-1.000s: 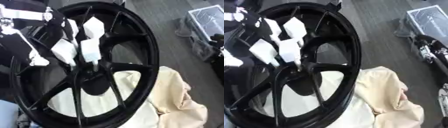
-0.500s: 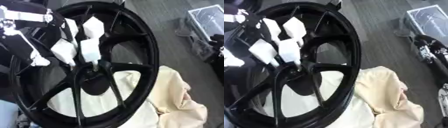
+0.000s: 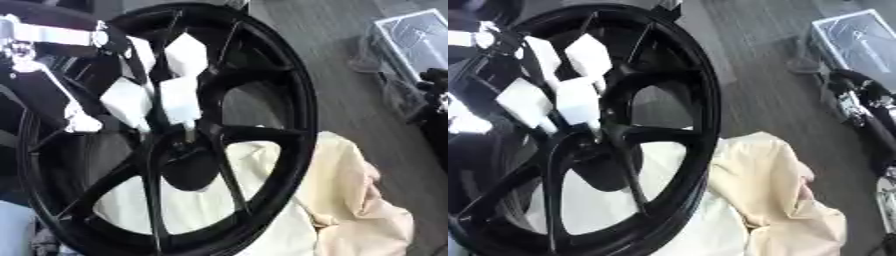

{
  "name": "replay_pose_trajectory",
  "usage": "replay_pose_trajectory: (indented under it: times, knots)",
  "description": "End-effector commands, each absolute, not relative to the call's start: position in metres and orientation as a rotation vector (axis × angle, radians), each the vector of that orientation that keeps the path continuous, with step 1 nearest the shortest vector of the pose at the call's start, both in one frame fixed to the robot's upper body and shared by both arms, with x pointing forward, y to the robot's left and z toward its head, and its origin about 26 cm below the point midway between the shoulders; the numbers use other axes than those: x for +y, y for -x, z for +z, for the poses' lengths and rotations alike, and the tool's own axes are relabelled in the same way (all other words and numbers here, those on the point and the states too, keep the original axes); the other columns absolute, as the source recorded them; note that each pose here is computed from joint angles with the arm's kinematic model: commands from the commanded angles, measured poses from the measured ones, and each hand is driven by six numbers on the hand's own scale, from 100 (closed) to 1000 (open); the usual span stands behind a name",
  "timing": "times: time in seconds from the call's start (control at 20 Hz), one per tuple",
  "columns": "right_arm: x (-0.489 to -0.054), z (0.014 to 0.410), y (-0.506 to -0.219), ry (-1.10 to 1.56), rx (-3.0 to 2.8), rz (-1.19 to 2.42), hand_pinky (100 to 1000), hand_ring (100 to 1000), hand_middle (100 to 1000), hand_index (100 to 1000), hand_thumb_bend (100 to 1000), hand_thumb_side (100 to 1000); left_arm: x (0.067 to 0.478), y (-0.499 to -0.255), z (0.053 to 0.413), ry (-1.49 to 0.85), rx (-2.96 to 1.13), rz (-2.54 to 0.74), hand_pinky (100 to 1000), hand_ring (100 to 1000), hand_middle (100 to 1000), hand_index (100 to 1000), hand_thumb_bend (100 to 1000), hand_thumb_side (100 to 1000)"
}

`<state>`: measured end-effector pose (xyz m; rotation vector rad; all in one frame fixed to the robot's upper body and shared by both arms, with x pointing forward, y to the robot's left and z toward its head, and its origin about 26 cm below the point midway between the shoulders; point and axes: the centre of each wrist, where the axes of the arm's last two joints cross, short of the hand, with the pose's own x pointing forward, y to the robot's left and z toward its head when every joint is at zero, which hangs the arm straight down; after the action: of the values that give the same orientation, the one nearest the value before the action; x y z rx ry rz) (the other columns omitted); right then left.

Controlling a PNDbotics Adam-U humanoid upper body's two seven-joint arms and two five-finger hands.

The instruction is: Pull the pin out of the wheel hub.

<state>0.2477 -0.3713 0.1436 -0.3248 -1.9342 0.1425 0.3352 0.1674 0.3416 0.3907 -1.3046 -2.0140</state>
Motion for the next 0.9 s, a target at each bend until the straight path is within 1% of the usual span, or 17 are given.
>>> replay_pose_trajectory:
  times: [0.05, 0.45, 0.9]
  knots:
    - [-0.3692, 0.1512, -0.2463, 0.334, -1.958, 0.164, 1000, 921, 861, 854, 100, 594, 0.1698, -0.3351, 0.3494, -0.425, -1.288, -1.998, 671, 695, 745, 784, 376, 100]
    - [-0.3693, 0.1513, -0.2463, 0.336, -1.958, 0.159, 1000, 922, 861, 854, 100, 594, 0.1671, -0.3382, 0.3474, -0.42, -1.281, -1.994, 646, 661, 709, 759, 347, 104]
    - [-0.3695, 0.1511, -0.2461, 0.339, -1.958, 0.154, 1000, 922, 862, 854, 100, 595, 0.1665, -0.3383, 0.3473, -0.434, -1.28, -1.989, 594, 603, 648, 705, 304, 100]
